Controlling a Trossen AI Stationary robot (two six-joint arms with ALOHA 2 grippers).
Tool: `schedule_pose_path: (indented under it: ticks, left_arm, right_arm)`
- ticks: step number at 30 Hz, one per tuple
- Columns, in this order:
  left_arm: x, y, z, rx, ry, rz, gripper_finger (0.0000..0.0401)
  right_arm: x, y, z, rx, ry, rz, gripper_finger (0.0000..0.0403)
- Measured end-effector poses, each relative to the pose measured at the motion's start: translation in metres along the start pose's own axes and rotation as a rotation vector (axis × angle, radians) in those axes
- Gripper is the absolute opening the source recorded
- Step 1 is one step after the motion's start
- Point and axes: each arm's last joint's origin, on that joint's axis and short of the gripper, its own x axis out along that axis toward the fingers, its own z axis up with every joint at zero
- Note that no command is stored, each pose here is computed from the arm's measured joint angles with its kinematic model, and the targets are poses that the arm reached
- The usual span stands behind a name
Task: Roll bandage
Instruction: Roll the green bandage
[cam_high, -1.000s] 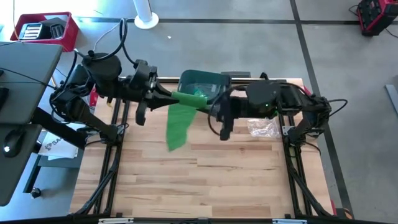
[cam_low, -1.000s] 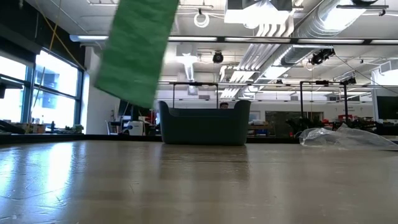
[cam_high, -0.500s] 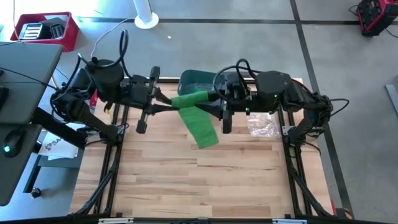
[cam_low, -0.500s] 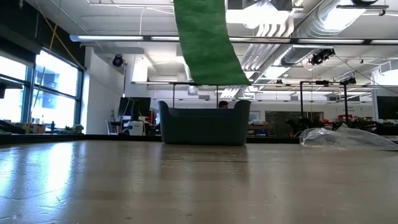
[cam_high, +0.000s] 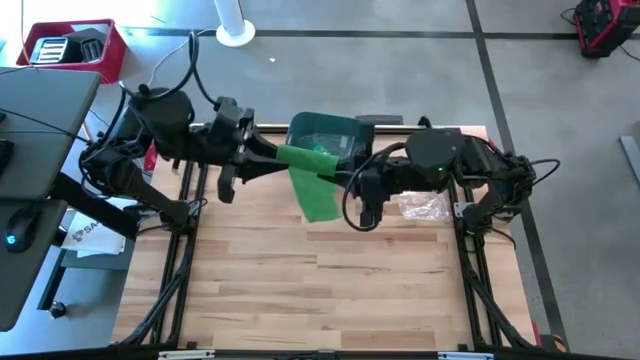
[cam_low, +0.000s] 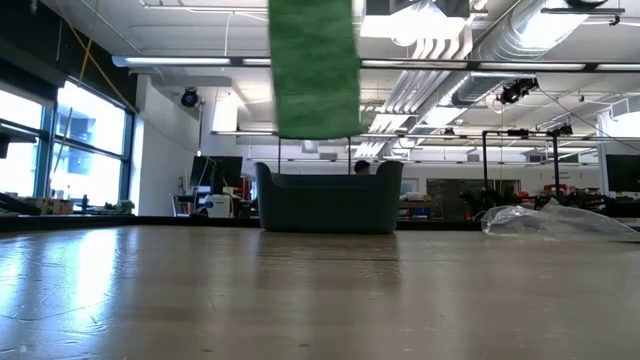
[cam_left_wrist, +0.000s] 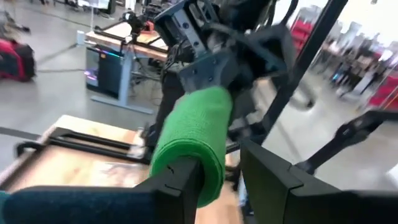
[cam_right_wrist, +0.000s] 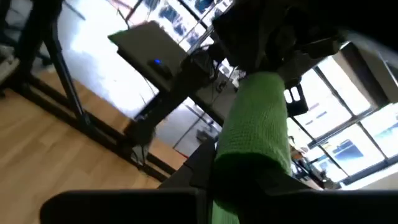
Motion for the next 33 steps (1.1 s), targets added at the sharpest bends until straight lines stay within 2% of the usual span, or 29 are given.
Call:
schedule_pose_path:
  ticks: [3, 7, 10, 14, 18, 20, 23, 26, 30, 33]
  left_arm:
    - [-0.001, 0.003, 0.003, -0.052, -0.009, -0.031, 0.0099]
    - [-0.001, 0.007, 0.003, -0.020, -0.005, -0.018, 0.0052]
    - [-0.001, 0.008, 0.003, 0.081, -0.002, -0.016, 0.0012]
    - [-0.001, 0.005, 0.005, 0.259, -0.028, -0.043, 0.0016]
    - [-0.002, -0.001, 0.005, 0.475, -0.038, -0.073, 0.0010]
    - [-0.002, -0.002, 0.004, 0.546, -0.036, -0.078, 0.0010]
    - [0.000, -0.003, 0.003, 0.578, -0.032, -0.072, 0.0021]
    - [0.001, -0.002, 0.003, 0.458, -0.026, -0.037, 0.0043]
    - [0.003, 0.005, 0.003, 0.206, -0.015, -0.009, 0.0077]
    - [0.004, 0.008, 0.004, 0.041, -0.011, -0.010, 0.0096]
  right_arm:
    - [0.000, 0.000, -0.001, 0.012, 0.011, -0.006, 0.0032]
    - [0.000, -0.002, -0.001, 0.258, 0.016, -0.027, 0.0032]
    - [-0.003, -0.004, 0.000, 0.473, -0.013, 0.006, 0.0033]
    - [-0.006, -0.011, 0.002, 0.704, -0.091, 0.053, 0.0033]
    - [-0.005, -0.018, 0.003, 0.867, -0.151, 0.074, 0.0033]
    - [-0.005, -0.022, 0.000, 0.900, -0.149, 0.080, 0.0032]
    - [-0.005, -0.024, -0.001, 0.873, -0.157, 0.079, 0.0032]
    - [-0.005, -0.024, -0.001, 0.748, -0.140, 0.016, 0.0032]
    - [-0.007, -0.017, 0.000, 0.384, -0.058, -0.073, 0.0032]
    - [-0.009, -0.010, -0.001, 0.077, 0.011, -0.060, 0.0032]
